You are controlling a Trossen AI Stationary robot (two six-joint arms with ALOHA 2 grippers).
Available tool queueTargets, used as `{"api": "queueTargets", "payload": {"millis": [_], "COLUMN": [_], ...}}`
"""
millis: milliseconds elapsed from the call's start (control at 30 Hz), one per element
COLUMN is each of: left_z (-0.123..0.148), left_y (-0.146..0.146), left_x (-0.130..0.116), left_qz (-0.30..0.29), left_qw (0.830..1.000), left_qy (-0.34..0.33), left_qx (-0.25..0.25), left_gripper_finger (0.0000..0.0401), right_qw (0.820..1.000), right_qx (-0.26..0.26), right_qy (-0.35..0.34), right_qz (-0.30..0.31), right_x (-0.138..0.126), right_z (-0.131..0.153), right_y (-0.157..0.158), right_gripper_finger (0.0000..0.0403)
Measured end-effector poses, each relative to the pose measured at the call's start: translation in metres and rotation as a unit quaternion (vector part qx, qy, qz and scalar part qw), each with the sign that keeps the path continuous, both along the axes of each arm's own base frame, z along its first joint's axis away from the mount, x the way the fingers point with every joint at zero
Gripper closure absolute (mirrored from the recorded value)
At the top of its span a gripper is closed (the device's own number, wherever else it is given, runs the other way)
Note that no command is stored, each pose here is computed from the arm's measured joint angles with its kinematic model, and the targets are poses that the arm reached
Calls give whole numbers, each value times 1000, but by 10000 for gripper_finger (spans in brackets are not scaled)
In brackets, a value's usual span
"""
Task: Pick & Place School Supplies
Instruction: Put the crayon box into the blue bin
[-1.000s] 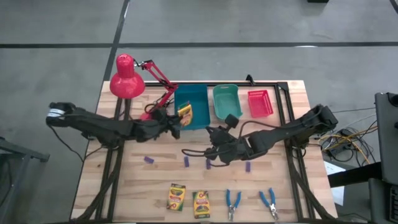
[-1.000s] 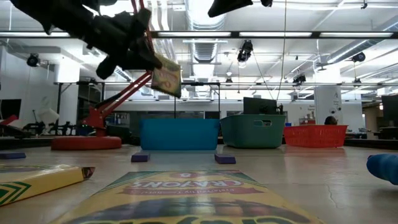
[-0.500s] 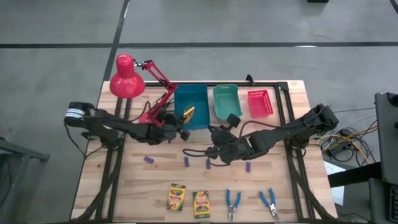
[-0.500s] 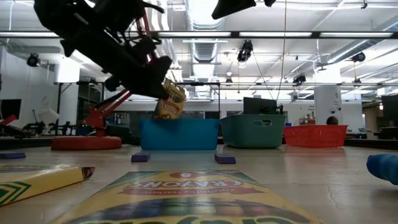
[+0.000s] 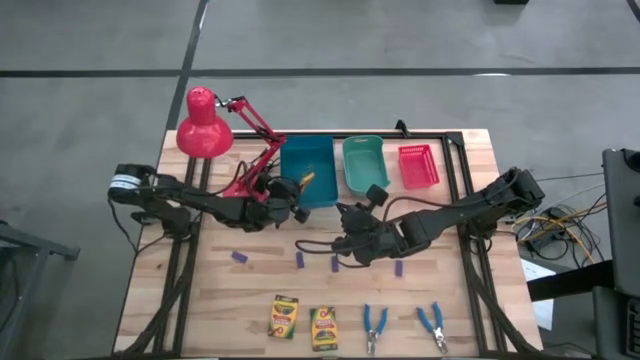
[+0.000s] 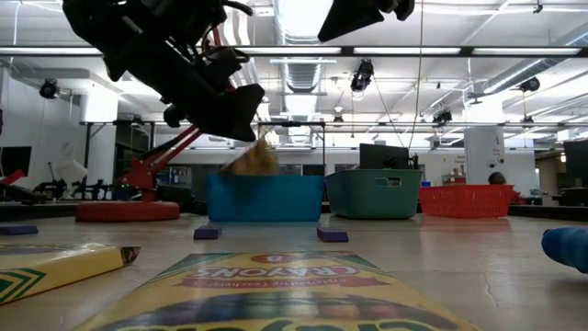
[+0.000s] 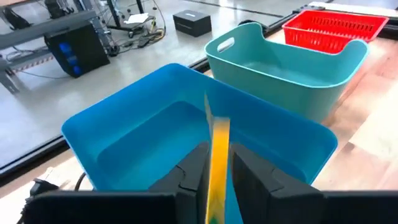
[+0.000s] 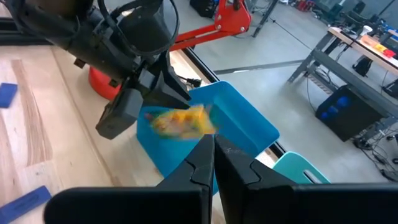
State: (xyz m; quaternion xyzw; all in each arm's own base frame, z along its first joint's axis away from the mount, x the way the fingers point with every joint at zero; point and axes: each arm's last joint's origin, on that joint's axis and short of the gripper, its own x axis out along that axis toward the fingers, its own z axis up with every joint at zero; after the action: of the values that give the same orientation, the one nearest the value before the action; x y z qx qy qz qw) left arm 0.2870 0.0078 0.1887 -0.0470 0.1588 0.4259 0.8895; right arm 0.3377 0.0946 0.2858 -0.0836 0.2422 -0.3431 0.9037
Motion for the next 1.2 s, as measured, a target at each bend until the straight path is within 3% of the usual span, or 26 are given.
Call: {"api": "queueTargets", "payload": {"millis": [400, 500, 633, 867, 1033, 1200], "left_z": [10, 32, 70, 114, 124, 117], "left_y": [0, -5, -11, -34, -63, -92], "left_x": [3, 7, 9, -14, -39, -59], "left_qz": [-8, -71, -193, -336, -336, -258], "left_qw": [1000, 995, 976, 934, 915, 901], "left_qy": [-12, -53, -78, -22, -19, -58], "left_qx": [-3, -36, -65, -117, -223, -345], "left_gripper_finger": [301, 302, 302, 302, 302, 302], "right_qw": [1000, 1000, 1000, 998, 997, 997], "right_qx": [0, 0, -7, -38, -35, 10], "right_qy": [0, 0, 7, 38, 35, 20], "right_qz": [0, 0, 6, 44, 55, 79], "right_x": [0, 0, 0, -3, -5, -4], "right_z": [0, 0, 0, 2, 2, 2], "right_y": [0, 0, 1, 12, 20, 24], "right_gripper_finger": [394, 394, 394, 394, 394, 394]}}
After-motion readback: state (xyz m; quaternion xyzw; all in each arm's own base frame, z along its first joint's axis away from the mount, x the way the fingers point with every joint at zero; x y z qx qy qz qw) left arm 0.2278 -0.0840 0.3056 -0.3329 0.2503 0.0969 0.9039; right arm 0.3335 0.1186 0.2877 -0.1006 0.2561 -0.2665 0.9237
